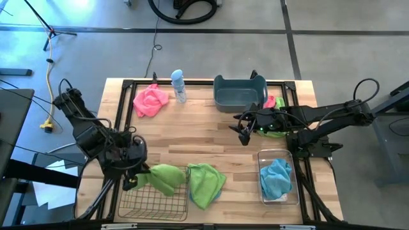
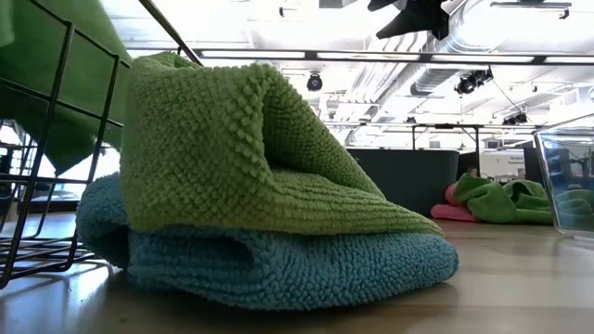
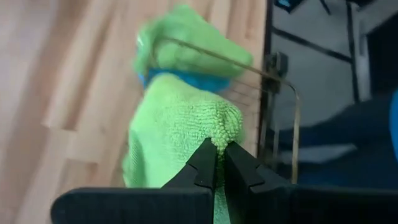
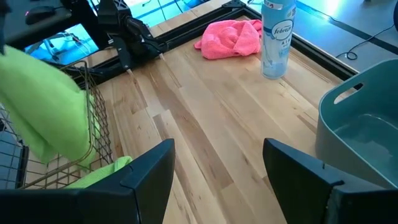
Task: Sort microfiber towel by color & place in baskets
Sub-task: Put the top left green towel into the wire basket
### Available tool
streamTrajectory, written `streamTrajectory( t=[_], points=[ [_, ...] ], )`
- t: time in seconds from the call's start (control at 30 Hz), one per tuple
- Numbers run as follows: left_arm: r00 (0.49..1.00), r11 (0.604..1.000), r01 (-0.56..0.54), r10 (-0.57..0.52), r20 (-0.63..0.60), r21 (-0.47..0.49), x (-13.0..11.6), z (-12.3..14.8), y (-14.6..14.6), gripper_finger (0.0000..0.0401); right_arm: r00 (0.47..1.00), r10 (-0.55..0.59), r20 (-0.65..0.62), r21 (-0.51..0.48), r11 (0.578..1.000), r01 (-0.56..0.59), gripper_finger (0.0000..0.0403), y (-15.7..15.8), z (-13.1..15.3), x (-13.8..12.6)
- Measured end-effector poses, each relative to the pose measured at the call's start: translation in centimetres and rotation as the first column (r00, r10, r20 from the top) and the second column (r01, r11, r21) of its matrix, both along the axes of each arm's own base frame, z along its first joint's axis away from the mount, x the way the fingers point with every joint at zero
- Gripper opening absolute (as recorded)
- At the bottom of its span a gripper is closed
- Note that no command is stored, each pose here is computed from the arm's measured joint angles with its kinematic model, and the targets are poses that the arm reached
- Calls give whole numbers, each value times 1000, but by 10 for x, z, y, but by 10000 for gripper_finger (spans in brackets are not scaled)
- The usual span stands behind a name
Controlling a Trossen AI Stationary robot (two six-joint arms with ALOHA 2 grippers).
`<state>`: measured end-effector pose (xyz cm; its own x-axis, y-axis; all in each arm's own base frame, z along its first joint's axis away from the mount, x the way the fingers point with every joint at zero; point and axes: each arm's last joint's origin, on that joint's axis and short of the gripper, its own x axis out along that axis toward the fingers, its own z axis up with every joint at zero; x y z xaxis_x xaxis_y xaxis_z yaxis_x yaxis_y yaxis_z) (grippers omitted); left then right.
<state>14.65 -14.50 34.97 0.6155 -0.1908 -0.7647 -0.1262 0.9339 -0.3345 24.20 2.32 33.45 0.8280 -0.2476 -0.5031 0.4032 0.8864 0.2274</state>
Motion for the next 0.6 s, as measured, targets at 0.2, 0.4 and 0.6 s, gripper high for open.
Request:
streamTrajectory(
  t=[0.2,0.4,0.6],
  points=[
    [995,1000,27,-26,-101,4,4,-20,-30,0,1000,1,-1,-2,1000,-1,241,0,0,0],
    [993,998,63,-62,-101,10,21,-40,-60,0,1000,1,-1,-2,1000,-1,241,0,0,0],
    [988,986,123,-112,-103,113,45,-59,-65,0,1000,2,-1,-3,1000,-2,241,0,0,0]
  ],
)
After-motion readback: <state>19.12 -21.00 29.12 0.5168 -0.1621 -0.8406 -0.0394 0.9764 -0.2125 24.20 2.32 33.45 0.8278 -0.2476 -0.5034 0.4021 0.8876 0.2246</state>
